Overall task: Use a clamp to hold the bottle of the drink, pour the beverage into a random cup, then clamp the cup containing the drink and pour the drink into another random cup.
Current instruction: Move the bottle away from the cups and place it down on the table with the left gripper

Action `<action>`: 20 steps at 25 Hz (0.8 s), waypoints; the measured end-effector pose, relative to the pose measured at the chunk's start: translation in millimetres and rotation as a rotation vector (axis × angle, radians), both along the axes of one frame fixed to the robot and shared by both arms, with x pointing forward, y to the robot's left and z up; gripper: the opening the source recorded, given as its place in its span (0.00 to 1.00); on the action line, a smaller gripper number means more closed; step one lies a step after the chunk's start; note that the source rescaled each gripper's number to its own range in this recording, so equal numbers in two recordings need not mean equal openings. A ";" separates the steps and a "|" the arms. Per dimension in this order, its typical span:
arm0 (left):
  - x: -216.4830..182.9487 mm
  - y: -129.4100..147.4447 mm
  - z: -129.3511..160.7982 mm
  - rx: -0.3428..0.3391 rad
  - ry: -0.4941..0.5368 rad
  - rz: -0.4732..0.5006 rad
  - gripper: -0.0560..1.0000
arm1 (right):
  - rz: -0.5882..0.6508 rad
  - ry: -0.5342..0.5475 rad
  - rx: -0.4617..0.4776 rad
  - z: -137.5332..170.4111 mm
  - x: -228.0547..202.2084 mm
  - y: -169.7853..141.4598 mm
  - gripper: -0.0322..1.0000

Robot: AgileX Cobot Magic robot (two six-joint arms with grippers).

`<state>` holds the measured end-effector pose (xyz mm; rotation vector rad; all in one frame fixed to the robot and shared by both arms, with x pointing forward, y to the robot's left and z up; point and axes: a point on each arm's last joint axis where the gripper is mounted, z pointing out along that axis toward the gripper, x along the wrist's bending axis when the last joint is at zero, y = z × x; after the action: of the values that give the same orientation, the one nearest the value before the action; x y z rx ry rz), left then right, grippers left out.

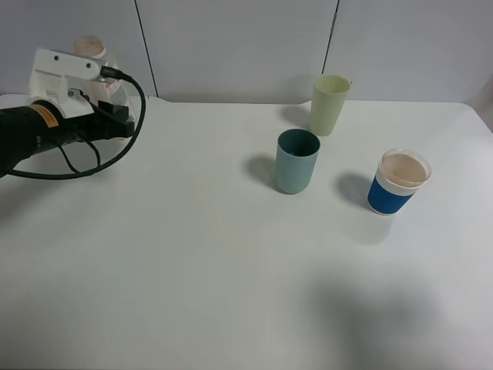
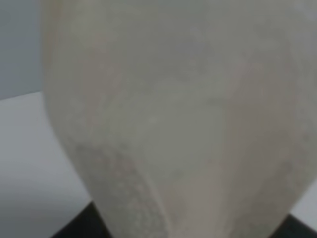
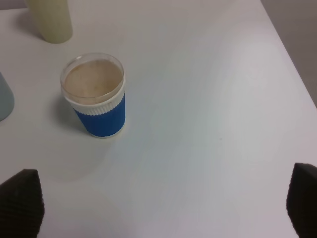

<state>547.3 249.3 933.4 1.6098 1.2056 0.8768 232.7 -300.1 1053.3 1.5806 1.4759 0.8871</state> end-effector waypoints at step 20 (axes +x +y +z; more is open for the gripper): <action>-10.3 35.8 -44.6 -0.071 -0.042 0.012 0.05 | 0.000 0.000 0.000 0.0 0.0 0.0 0.94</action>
<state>537.0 285.1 888.8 1.5216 1.2048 0.8625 232.7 -300.1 1053.3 1.5806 1.4759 0.8871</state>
